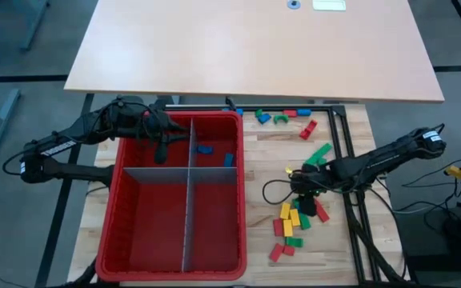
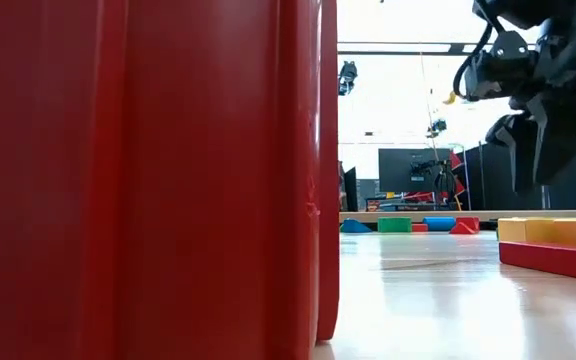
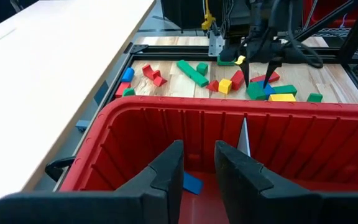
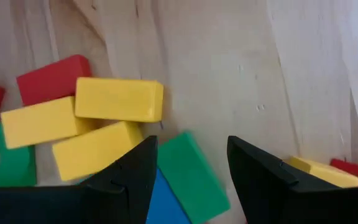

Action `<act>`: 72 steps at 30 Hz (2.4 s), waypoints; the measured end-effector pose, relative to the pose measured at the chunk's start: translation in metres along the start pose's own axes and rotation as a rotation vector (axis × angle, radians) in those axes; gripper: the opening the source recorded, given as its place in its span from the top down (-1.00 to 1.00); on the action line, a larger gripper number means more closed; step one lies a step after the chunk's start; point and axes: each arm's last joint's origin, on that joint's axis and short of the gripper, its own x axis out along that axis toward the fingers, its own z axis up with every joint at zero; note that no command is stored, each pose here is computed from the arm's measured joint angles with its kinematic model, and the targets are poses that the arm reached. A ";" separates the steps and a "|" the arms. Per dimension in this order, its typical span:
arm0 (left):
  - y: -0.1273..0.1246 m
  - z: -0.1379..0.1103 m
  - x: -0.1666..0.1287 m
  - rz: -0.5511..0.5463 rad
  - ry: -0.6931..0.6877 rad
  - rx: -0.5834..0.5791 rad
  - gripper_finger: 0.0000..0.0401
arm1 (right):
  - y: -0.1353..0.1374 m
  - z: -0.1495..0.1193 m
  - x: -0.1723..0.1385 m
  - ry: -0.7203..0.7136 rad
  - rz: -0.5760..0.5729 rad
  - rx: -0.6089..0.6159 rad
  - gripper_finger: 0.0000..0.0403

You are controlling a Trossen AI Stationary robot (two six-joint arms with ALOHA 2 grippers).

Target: Sort blocks

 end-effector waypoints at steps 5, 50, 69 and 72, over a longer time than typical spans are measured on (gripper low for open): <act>0.000 0.000 0.000 0.000 0.001 -0.003 0.61 | 0.005 -0.006 -0.002 0.047 -0.007 0.020 0.13; 0.000 -0.003 0.004 -0.001 0.005 -0.013 0.57 | 0.030 -0.032 0.017 0.231 -0.103 -0.124 -0.03; 0.000 -0.003 0.004 -0.001 0.005 -0.014 0.58 | 0.045 -0.021 0.025 0.230 -0.076 -0.160 -0.21; 0.000 -0.003 0.004 -0.001 0.005 -0.014 0.57 | 0.048 -0.023 0.029 0.254 -0.077 -0.169 -0.19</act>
